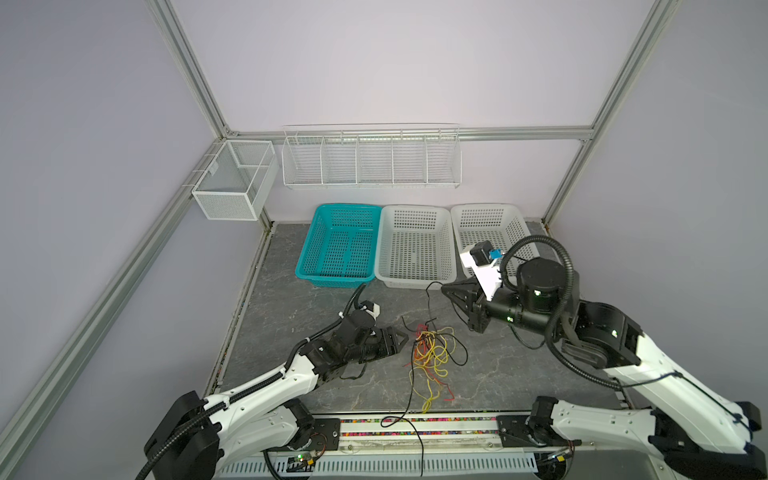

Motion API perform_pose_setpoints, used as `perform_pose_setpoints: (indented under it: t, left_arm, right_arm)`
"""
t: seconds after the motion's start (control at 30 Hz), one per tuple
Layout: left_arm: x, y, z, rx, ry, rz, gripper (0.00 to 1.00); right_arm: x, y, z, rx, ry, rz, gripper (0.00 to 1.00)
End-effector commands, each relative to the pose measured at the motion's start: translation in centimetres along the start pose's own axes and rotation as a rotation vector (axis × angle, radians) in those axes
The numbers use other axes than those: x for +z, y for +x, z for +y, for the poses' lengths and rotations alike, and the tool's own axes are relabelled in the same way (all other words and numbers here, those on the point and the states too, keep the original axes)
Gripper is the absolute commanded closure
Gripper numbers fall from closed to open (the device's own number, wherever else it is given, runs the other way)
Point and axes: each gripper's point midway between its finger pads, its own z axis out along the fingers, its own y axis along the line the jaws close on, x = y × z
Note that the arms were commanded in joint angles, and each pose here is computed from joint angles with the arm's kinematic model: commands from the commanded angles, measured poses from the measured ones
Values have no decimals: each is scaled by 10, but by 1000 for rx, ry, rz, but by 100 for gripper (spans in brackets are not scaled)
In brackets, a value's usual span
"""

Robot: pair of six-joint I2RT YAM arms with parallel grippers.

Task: Untangle the cables
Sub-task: 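Lift the black wire and carry it into the farthest white basket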

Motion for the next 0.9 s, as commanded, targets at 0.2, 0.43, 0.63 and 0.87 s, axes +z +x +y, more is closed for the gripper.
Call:
perform_pose_setpoints:
  t: [0.2, 0.43, 0.63, 0.87]
  left_arm:
    - [-11, -28, -37, 101, 90, -110, 23]
    - [-2, -32, -48, 129, 111, -97, 21]
    - [14, -24, -61, 127, 182, -22, 19]
    - [30, -14, -51, 115, 148, 30, 20]
  right_arm:
    - [-3, -39, -5, 38, -34, -62, 93]
    - [-20, -92, -15, 37, 16, -109, 93]
    - [-29, -127, -29, 56, 61, -127, 93]
    - [-45, -146, -64, 59, 210, -145, 93]
